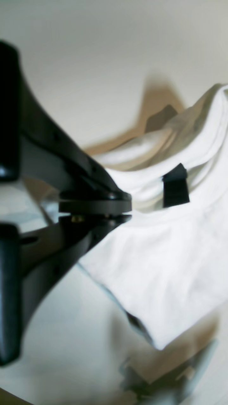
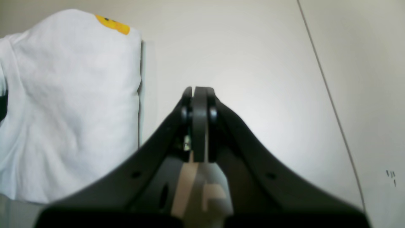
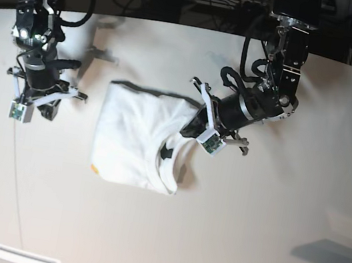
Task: Fold the T-shirt properly
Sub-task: 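Grasp the shirt's edge with the left gripper and drag it toward the right gripper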
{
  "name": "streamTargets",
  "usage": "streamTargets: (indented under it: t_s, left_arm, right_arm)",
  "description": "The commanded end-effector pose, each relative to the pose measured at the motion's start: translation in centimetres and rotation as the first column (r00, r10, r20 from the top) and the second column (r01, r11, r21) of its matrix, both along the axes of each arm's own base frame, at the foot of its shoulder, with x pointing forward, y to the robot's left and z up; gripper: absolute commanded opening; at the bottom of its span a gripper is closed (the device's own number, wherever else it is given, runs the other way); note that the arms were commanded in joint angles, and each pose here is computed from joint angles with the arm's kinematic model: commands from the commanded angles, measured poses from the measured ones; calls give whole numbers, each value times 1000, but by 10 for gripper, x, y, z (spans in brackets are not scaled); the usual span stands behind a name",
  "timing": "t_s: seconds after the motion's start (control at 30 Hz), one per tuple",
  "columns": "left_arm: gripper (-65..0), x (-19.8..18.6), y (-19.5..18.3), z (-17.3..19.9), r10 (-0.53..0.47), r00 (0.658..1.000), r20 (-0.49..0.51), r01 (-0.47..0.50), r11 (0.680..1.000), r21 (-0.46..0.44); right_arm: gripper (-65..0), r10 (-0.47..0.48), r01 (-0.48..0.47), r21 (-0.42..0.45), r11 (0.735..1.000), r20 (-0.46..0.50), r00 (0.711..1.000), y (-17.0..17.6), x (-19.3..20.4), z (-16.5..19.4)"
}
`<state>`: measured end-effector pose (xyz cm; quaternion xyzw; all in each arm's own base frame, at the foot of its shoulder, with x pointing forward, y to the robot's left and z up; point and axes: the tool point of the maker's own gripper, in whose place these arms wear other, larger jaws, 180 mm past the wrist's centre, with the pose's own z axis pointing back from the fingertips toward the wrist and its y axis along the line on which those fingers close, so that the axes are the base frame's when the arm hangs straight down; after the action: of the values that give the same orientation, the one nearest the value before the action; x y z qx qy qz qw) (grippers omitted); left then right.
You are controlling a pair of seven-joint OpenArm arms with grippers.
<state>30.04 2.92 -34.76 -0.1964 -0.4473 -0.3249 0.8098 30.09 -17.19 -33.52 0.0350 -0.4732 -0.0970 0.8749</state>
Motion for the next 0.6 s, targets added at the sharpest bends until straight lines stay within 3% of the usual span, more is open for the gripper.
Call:
streamTargets:
  t_s: [0.0,0.33,0.57]
  left_arm:
    - [-650,6,-3,9,-1,1000,27,2,999,-35]
    - [-650,30,24,-27,33,997,-63,-32,999,21]
    - [-650,70,31,-22,47,997,-58,-45,999,30]
  right_arm:
    - [-647,2,-2,-15,1000,46,999,-3,5,11]
    - [-647,9,-9,-13,1000,40,999,0,2,9]
    - [-647,12,-12,-12,1000,-7,1000,1,-14,-4]
